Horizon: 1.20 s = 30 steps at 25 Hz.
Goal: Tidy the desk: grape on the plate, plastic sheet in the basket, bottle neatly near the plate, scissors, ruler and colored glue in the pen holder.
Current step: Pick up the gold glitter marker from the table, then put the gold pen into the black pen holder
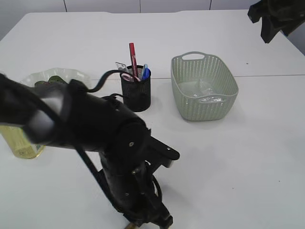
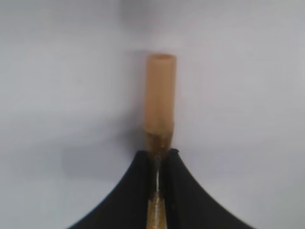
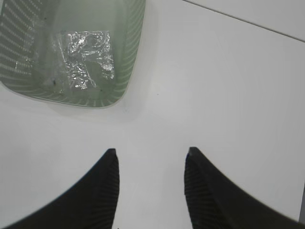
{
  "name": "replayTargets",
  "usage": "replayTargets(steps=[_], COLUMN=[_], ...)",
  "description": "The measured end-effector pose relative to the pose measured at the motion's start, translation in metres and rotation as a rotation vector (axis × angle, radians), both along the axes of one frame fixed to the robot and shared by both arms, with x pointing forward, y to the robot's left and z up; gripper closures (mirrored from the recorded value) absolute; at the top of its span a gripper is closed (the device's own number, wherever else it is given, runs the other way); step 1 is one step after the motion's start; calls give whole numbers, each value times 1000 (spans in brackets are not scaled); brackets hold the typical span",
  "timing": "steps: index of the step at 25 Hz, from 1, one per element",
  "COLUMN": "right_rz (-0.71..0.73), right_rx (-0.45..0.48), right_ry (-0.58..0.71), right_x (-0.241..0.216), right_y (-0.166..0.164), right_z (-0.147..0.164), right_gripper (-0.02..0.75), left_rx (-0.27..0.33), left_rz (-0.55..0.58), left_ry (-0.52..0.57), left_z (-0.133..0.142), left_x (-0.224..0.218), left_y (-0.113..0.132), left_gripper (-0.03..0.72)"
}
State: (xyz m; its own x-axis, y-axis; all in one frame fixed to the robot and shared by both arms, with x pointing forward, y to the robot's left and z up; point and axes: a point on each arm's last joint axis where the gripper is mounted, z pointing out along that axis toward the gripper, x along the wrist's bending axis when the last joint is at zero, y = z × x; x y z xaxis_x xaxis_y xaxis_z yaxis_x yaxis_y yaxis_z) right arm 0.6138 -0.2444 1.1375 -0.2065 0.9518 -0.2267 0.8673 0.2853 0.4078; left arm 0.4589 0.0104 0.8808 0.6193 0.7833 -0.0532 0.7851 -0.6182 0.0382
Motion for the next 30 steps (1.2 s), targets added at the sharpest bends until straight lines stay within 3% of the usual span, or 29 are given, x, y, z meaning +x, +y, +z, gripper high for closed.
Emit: replayTargets(steps=[4, 13, 18, 26, 30], right_rz=[1, 1, 3, 3, 3], right_rx=[6, 11, 22, 29, 29], right_ry=[1, 2, 4, 6, 6], right_x=[0, 0, 0, 0, 0], right_y=[1, 1, 2, 2, 2], right_z=[0, 0, 0, 0, 0], right_gripper=[405, 406, 406, 406, 406], left_rx=[-132, -534, -694, -1002, -1044], left_rz=[84, 193, 271, 468, 531], left_ry=[-100, -380, -543, -985, -1087], left_z=[19, 69, 78, 119, 128], left_x=[-10, -27, -8, 54, 82], left_y=[15, 49, 67, 111, 119], left_gripper=[650, 650, 650, 648, 646])
